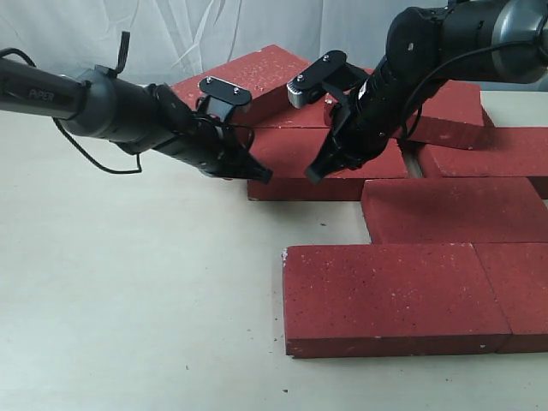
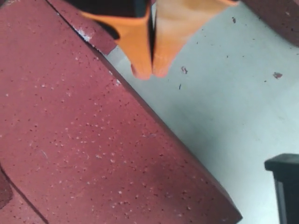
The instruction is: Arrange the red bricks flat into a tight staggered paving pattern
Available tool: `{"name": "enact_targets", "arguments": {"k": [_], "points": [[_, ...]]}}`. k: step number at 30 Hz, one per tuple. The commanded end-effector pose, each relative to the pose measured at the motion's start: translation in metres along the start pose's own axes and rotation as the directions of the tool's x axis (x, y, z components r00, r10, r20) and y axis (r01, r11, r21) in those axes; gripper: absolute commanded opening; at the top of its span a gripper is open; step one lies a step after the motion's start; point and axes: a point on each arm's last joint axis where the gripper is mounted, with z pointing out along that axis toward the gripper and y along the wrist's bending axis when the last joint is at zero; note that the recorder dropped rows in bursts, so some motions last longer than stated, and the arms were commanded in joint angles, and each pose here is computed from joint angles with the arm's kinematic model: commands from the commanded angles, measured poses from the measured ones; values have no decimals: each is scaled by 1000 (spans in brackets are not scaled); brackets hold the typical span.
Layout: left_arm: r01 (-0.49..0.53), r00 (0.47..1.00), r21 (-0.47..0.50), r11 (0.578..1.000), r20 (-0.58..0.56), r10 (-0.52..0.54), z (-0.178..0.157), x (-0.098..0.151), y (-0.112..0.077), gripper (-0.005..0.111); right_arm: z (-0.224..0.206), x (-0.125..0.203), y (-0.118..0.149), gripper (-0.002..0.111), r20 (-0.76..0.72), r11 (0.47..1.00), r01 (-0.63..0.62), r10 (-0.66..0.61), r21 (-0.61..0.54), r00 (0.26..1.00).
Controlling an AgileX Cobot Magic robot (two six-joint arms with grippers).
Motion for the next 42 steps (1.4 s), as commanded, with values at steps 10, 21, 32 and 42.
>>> {"name": "enact_targets", "arguments": {"k": [10, 21, 32, 42], "points": [[-16, 998, -38, 999, 65, 19, 5, -8, -8, 0, -5, -2, -1, -1, 22, 1000, -3, 3, 8, 1000], [-1, 998, -22, 1000, 62, 2, 6, -7, -15, 0, -5, -2, -1, -1, 16, 1000, 3, -3, 11, 1000], [-47, 992, -49, 998, 118, 52, 7, -12, -34, 0, -5, -1, -2, -1, 9, 1000, 18, -18, 21, 1000], [-3, 998, 27, 1000, 55, 1, 25, -8, -41, 0, -5, -1, -2, -1, 4, 999, 23, -23, 23, 1000]]}}
